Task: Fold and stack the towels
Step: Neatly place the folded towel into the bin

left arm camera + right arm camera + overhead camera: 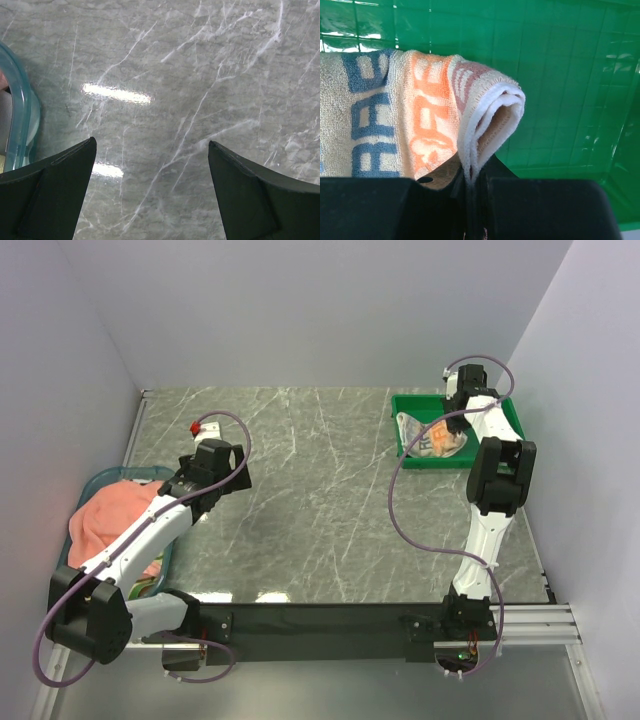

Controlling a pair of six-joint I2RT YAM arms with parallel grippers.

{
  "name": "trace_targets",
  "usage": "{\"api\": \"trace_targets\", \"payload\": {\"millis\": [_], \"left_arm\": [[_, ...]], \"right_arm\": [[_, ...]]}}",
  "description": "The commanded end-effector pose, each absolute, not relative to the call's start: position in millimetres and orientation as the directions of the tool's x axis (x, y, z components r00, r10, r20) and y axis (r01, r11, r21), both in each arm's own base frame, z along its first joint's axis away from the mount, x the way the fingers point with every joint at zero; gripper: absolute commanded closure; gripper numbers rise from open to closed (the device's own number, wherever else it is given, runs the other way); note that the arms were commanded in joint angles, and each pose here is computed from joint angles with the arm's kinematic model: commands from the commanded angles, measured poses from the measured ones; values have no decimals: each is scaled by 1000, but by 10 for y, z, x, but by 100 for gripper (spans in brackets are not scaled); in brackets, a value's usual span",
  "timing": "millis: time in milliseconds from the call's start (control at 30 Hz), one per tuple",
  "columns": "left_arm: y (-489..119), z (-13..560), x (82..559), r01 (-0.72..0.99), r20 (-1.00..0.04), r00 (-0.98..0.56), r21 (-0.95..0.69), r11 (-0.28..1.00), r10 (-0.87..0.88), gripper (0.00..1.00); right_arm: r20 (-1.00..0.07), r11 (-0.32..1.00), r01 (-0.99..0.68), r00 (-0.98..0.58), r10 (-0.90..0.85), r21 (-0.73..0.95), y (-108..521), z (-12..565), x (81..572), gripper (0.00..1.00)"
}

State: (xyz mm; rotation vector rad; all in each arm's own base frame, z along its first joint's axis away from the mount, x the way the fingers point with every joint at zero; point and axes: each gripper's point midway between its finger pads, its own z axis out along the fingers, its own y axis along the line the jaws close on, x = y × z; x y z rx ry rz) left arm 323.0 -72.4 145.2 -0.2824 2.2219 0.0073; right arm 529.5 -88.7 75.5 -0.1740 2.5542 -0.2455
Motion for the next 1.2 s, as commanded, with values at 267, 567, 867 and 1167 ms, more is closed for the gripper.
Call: {"api": "trace_targets", "payload": {"millis": [267,567,867,1167], "left_arm": [[-759,1518,3307,-195,-794,-571,-116,974,-209,1],[-767,1502,3308,-192,-791,-576,-116,974,-208,1],[-785,1504,3310,-185,-790,-577,-122,975,-209,1],[-793,1503,3309,-182,-788,-579,-125,975,-209,0]], "right_arm": [[-523,949,-39,-827,-206,-312,-1106,909,5303,100],[-521,938,-18,-828,-208,-347,-1166,964,5310,100],[-547,936,-32,-804,-233,-351,-1070,1011,5423,96],[-544,924,-16,-805,-238,-381,-1104,998,5442,95]]}}
